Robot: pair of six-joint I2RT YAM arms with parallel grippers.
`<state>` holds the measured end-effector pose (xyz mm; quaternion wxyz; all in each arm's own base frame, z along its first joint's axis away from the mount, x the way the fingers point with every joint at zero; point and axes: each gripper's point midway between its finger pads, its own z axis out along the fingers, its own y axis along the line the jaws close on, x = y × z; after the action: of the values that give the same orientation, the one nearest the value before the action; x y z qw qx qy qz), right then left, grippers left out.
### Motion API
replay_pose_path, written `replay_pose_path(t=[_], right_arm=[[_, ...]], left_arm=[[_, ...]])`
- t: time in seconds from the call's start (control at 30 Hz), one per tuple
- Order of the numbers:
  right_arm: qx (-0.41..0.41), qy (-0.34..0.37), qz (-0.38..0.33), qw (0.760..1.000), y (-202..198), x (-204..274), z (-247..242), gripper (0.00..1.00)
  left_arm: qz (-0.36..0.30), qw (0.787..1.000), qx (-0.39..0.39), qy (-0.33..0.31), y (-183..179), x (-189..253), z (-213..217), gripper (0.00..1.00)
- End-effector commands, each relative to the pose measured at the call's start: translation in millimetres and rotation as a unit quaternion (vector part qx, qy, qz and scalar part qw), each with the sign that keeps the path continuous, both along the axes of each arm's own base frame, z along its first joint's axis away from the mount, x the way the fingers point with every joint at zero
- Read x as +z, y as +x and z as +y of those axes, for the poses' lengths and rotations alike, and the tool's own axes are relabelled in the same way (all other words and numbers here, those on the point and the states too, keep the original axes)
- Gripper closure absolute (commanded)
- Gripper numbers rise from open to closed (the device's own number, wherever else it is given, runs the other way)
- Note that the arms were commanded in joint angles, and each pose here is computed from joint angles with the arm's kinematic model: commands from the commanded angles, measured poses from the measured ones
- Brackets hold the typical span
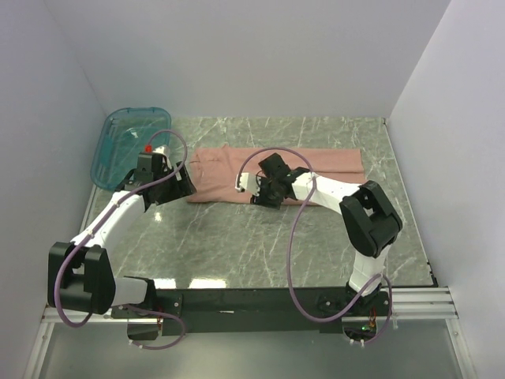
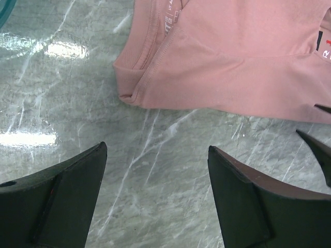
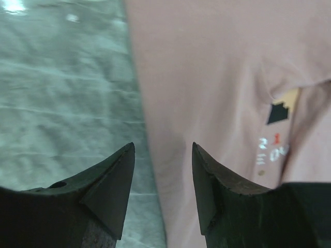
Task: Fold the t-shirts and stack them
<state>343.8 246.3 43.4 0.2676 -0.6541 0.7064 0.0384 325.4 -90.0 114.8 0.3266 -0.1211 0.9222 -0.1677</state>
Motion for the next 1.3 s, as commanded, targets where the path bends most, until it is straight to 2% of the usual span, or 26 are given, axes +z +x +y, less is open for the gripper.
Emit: replay_pose_path(t=[0.0,0.3,0.6,0.87,1.1,1.27], right_arm=[[-0.036,-0.007,-0.056,0.998,27.2,10.0,-4.4,0.45],[-0.009,-0.039,-0.028,0.999,13.4,-15.6,-13.7,0.49],[-0.009,-0.043,-0.007,0.999,10.6,-23.1,-18.0,0.5],[-0.009,-0.054,0.031,0.998,5.5,-42.2,-30.7,0.66],[-0.001,-0.051,0.068,0.996,-6.1,-47.3,-35.8,0.93],[0.017,-0.051,0.086,0.995,-22.5,-46.1,-40.3,0.98]], left_arm=[[-0.025,1.0,-0.002,-0.004,4.8,13.6,-0.7,0.16],[-0.025,1.0,-0.005,-0.007,3.8,13.5,-2.1,0.18],[-0.027,1.0,-0.004,-0.007,3.8,14.9,-1.9,0.18],[-0.025,1.0,-0.004,-0.005,3.4,13.9,-1.2,0.18],[-0.024,1.0,-0.005,-0.006,3.5,13.6,-2.0,0.18],[-0.027,1.0,-0.01,-0.011,3.4,15.4,-4.1,0.18]])
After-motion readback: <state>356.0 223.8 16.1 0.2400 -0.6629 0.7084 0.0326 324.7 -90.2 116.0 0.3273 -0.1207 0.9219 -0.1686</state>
